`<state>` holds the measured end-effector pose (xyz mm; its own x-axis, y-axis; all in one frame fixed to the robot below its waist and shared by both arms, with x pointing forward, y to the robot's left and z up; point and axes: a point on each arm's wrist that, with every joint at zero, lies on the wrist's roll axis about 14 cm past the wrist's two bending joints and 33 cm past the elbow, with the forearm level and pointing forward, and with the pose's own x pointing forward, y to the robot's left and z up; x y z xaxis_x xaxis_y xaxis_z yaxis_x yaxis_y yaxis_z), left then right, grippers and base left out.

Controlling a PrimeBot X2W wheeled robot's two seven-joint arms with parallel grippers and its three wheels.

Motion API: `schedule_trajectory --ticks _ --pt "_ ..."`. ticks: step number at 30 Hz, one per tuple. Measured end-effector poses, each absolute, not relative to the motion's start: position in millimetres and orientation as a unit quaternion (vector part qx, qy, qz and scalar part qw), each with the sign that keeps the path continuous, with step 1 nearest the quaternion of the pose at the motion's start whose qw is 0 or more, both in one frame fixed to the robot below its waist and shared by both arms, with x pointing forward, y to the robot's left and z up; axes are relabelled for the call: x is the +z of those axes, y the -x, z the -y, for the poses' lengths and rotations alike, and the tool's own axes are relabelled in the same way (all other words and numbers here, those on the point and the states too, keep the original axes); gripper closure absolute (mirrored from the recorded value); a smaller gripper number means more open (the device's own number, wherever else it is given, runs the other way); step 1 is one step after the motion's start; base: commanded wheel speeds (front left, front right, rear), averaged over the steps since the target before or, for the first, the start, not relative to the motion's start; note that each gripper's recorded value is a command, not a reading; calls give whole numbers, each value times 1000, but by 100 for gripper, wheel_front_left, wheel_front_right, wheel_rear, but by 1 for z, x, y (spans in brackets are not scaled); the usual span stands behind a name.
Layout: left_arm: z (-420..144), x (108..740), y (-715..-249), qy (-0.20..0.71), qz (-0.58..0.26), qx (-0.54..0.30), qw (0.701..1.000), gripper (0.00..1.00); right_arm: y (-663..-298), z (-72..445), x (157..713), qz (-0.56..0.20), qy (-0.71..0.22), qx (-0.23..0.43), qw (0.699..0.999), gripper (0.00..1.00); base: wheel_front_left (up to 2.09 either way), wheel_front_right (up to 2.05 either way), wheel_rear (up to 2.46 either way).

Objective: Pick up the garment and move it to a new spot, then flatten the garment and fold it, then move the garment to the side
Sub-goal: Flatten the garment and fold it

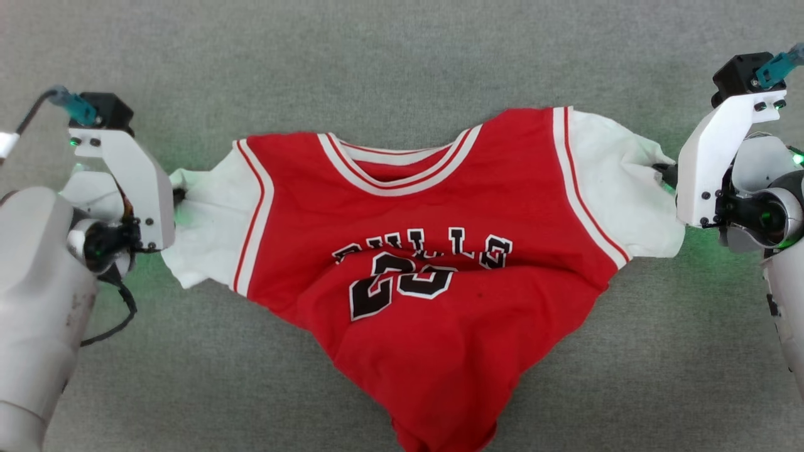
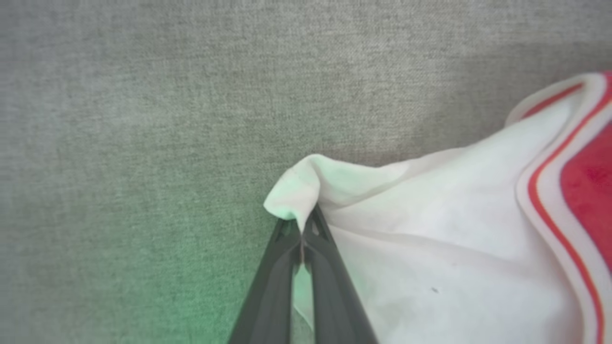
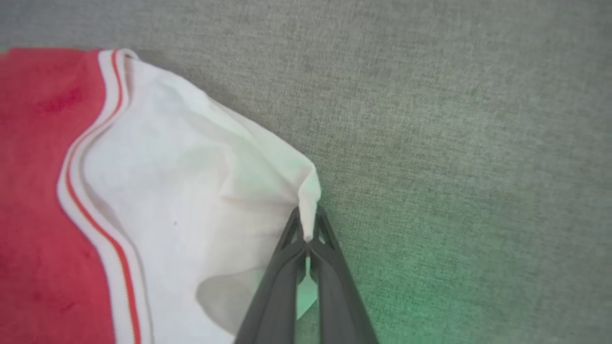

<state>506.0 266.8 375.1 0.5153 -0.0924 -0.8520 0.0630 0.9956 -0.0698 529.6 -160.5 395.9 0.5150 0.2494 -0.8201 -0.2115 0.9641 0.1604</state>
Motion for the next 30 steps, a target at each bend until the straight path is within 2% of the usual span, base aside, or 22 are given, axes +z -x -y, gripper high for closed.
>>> schedule_trajectory --ticks 4,7,12,16,22,30 --pt "-265 391 -509 4 -484 -45 874 100 -533 163 415 -463 -20 128 877 100 0 0 0" --pt "-261 408 -512 -8 -474 -49 879 100 -546 166 449 -425 -23 124 897 100 0 0 0" --pt "-248 464 -533 -23 -417 -63 906 100 -566 170 513 -337 -4 112 935 100 0 0 0" --pt "-237 520 -549 -37 -351 -73 933 100 -577 164 573 -250 8 113 961 100 0 0 0" --pt "-221 615 -565 -51 -238 -83 966 100 -579 152 658 -124 40 121 984 100 0 0 0" --pt "-208 728 -565 -60 -98 -72 991 100 -567 139 759 29 73 124 989 100 0 0 0"
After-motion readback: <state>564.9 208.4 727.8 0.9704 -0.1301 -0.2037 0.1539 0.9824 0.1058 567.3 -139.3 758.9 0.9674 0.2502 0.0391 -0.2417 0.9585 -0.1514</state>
